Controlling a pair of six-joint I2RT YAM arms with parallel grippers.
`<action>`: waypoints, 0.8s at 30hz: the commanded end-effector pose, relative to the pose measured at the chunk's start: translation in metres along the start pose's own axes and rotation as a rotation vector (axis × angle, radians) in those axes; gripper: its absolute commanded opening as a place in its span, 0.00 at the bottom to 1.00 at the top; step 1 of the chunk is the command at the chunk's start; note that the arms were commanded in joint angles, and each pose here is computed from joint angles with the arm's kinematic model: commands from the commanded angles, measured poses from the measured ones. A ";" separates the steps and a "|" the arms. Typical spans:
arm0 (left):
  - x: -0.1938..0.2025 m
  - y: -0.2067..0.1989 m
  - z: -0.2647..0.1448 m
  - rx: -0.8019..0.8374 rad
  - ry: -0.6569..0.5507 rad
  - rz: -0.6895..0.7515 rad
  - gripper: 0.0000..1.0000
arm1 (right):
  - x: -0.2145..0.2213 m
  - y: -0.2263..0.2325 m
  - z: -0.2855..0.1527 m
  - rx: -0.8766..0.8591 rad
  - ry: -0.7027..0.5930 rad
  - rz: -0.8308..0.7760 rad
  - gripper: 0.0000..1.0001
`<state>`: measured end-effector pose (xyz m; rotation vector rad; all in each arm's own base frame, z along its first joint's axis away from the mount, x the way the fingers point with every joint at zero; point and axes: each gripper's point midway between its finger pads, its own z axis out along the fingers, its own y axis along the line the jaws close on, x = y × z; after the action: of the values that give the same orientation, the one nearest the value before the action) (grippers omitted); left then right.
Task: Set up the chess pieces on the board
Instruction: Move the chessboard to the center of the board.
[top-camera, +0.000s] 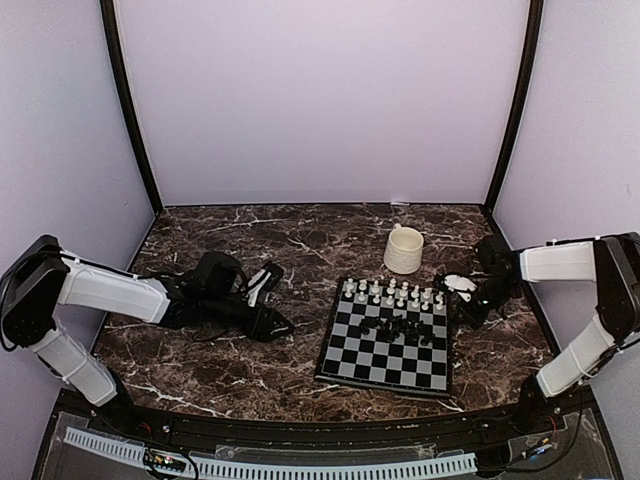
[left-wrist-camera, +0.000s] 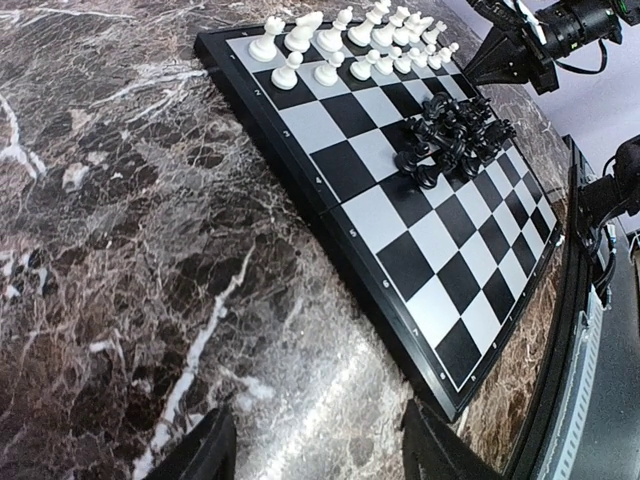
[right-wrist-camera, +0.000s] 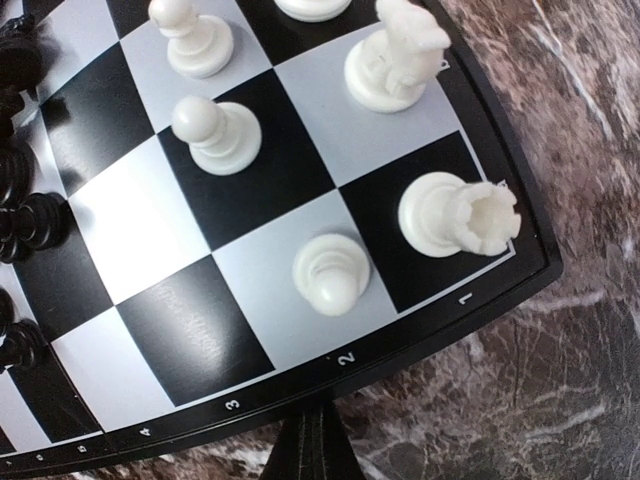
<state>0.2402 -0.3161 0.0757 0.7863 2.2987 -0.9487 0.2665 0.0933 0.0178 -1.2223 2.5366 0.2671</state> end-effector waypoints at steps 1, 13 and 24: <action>0.005 -0.013 -0.017 0.032 -0.017 0.000 0.60 | -0.014 0.013 0.011 -0.025 0.003 -0.033 0.00; 0.047 -0.034 -0.022 0.045 0.046 0.018 0.61 | -0.023 0.055 0.028 -0.105 0.058 -0.165 0.05; 0.086 -0.047 -0.016 0.045 0.147 0.041 0.62 | -0.021 0.101 0.030 -0.219 0.089 -0.278 0.36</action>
<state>0.1544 -0.3109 0.0586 0.9363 2.3442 -0.9844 0.2433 0.1781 0.0175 -1.5695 2.3427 0.3604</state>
